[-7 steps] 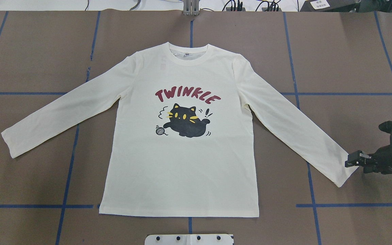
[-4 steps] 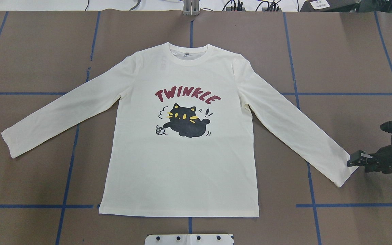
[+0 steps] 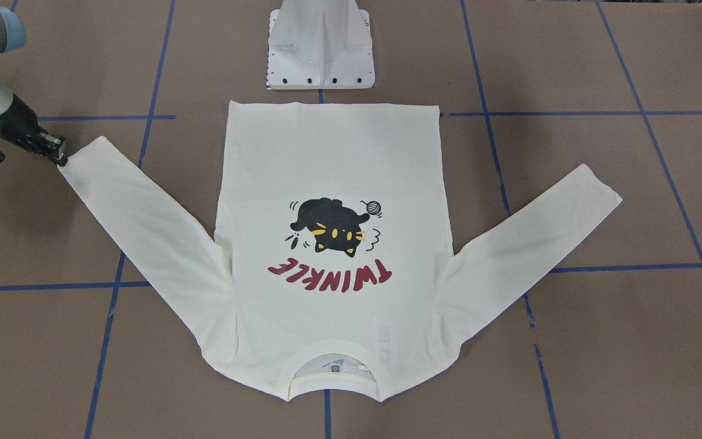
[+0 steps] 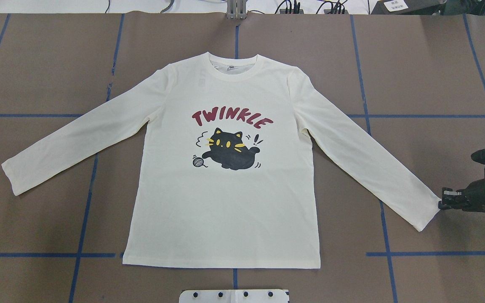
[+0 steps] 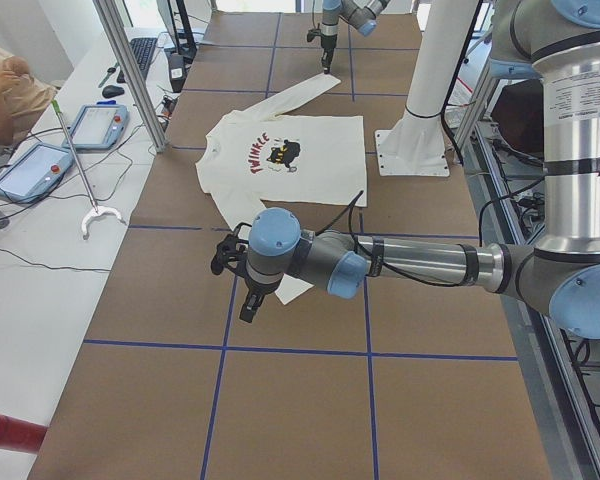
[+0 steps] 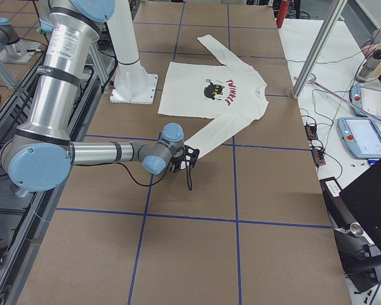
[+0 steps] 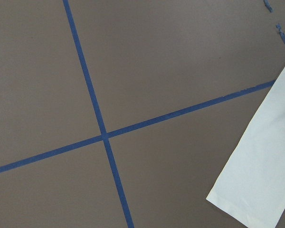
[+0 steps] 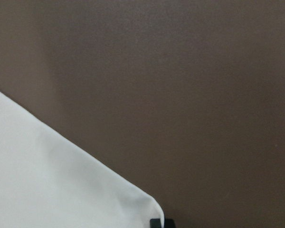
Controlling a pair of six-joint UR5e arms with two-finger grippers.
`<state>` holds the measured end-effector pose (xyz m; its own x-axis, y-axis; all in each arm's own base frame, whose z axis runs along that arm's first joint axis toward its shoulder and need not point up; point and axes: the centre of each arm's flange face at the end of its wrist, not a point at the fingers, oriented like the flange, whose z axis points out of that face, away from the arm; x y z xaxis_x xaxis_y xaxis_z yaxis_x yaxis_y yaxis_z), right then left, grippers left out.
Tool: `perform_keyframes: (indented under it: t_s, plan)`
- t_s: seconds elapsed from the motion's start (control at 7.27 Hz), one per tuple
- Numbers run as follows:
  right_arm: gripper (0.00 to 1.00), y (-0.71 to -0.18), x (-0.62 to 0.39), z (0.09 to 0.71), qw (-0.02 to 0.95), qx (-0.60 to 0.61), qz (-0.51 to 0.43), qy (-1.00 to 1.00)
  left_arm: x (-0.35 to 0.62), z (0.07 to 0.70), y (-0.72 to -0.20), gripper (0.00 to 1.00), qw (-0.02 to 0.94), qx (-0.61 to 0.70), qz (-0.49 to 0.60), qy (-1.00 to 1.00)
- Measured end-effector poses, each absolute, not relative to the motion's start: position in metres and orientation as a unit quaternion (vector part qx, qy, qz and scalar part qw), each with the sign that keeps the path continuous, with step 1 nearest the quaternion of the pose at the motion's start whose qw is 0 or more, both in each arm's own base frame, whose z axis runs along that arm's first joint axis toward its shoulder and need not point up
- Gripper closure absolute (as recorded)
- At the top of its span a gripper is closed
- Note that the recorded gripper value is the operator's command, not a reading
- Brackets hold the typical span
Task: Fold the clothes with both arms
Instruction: 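Fold the held sleeve across the shirt toward the collar with the right gripper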
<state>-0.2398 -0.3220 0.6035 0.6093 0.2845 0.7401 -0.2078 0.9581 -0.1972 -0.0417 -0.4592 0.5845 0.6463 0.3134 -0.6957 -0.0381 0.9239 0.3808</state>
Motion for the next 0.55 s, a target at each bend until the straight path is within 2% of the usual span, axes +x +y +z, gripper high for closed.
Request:
perform_keyframes:
  t_s: [0.28,0.55]
  plan:
    - [1.0,-0.326,-0.24,0.576,0.887,-0.037,0.132,-0.441,-0.042,0.584,-0.459,0.0,0.891,0.168,0.099,0.409]
    - [1.0,-0.361,-0.264,0.492,0.864,-0.034,0.134,-0.485,-0.042,0.583,-0.459,0.0,0.891,0.169,0.099,0.409]
